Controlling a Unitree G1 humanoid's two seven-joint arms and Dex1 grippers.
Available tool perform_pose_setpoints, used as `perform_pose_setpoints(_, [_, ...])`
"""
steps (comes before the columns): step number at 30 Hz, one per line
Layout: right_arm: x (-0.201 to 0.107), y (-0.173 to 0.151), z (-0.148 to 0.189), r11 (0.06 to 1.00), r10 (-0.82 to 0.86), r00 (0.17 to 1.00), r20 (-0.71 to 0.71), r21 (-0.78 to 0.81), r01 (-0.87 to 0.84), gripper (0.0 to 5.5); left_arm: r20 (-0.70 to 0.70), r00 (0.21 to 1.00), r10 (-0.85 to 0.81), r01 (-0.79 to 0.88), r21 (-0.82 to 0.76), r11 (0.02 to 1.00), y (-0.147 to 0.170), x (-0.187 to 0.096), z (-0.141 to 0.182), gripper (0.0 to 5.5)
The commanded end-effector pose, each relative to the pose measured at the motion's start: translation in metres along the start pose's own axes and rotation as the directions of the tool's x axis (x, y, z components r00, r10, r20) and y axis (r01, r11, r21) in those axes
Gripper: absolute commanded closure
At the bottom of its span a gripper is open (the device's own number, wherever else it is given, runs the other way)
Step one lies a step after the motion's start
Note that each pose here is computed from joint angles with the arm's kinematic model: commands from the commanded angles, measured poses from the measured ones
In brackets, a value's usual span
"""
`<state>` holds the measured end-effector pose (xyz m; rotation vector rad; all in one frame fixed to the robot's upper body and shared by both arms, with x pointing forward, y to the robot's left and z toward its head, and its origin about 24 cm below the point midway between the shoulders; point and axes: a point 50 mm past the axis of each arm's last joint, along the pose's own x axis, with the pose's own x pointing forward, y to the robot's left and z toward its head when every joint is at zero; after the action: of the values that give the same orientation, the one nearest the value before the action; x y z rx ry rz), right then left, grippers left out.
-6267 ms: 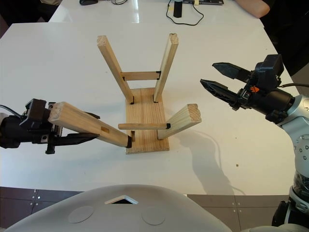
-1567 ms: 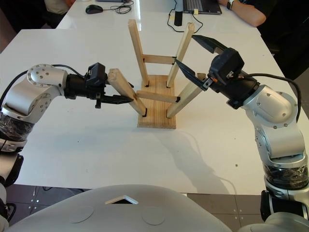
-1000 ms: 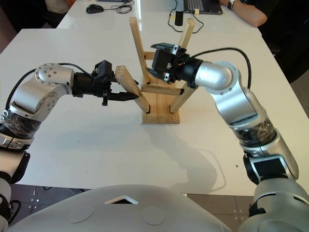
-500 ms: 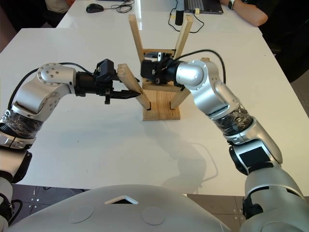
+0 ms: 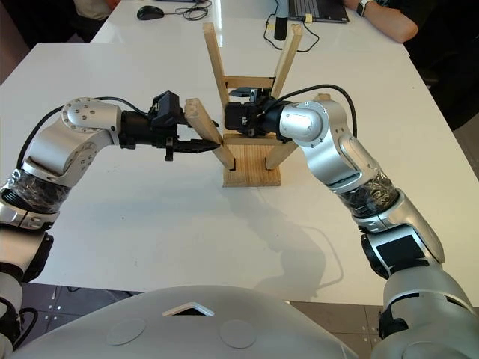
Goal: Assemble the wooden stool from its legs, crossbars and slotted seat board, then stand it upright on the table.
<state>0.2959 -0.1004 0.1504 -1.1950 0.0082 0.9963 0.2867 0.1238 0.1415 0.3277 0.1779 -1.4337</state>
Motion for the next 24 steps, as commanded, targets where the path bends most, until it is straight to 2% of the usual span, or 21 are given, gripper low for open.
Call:
perform_pose_setpoints(1, [0.005,0.035,-0.007,0.980,0.196,0.981,-0.001,0.036,-0.195,2.55,-0.363,0.928,-0.086,-0.028,-0.298,0.954,-0.029,0.009,-0.094,3.48])
perform_pose_setpoints(13, [-0.003,0.049,0.000,0.953,0.301,0.952,0.051,0.029,-0.303,2.55,-0.379,0.923,-0.066,-0.044,-0.274,0.961,-0.025,0.014,-0.096,3.48])
perform_pose_setpoints(24, [-0.002,0.049,0.006,0.954,0.293,0.953,0.077,0.039,-0.297,2.55,-0.431,0.897,-0.102,0.037,-0.156,0.987,-0.030,0.032,-0.093,3.48])
